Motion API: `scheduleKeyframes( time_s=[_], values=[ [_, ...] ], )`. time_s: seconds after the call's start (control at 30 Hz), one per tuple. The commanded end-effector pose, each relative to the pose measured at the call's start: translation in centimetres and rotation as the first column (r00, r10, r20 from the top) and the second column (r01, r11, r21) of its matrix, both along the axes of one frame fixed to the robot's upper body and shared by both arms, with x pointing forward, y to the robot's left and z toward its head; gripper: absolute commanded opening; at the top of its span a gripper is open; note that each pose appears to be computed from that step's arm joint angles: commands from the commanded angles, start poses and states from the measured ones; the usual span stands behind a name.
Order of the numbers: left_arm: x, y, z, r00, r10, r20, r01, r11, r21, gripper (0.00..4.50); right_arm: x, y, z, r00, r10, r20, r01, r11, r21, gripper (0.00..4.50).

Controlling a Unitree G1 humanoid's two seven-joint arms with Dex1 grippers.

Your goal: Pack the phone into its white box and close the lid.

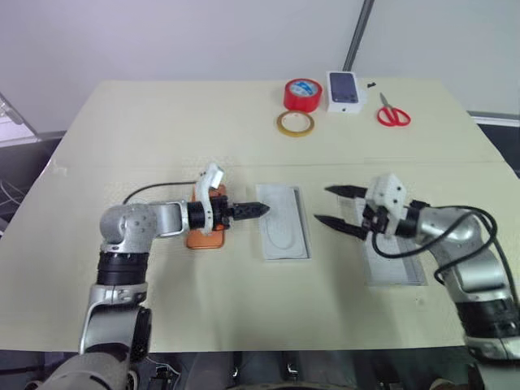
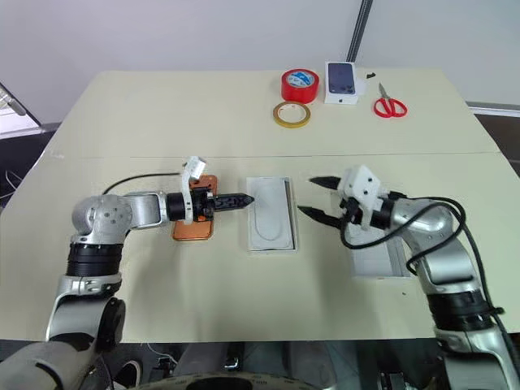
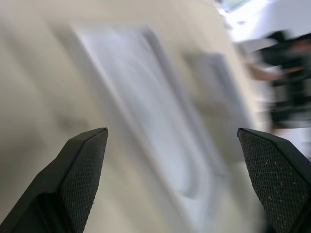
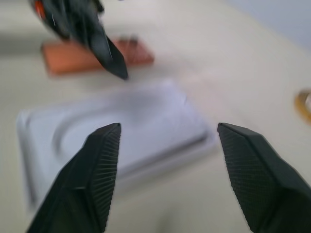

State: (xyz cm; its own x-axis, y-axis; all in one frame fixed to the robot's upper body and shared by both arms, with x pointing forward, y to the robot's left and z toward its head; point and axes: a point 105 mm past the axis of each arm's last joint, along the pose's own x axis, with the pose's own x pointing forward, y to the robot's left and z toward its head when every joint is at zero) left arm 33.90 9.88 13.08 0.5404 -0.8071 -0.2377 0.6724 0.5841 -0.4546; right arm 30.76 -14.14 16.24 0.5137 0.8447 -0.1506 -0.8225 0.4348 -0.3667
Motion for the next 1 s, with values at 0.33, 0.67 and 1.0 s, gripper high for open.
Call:
scheduleKeyframes(
  time_s=[0.33, 0.67, 1.0],
  values=[
    [-3.6, 4.2, 1.1, 0.845, -0.136, 0.516, 0.053, 0.984, 0.171, 4.50, 1.3, 5.8, -4.5, 0.993, 0.085, 0.084, -0.053, 0.943, -0.330, 0.02],
    [-3.0, 4.7, 1.6, 0.827, -0.078, 0.557, -0.010, 0.988, 0.153, 4.50, 0.7, 4.4, -4.2, 0.984, 0.177, -0.010, -0.159, 0.856, -0.492, 0.02],
    [-3.1, 4.3, 1.4, 0.817, -0.094, 0.570, 0.005, 0.988, 0.155, 4.50, 0.8, 5.5, -2.8, 0.988, 0.151, 0.007, -0.137, 0.913, -0.385, 0.02]
  ],
)
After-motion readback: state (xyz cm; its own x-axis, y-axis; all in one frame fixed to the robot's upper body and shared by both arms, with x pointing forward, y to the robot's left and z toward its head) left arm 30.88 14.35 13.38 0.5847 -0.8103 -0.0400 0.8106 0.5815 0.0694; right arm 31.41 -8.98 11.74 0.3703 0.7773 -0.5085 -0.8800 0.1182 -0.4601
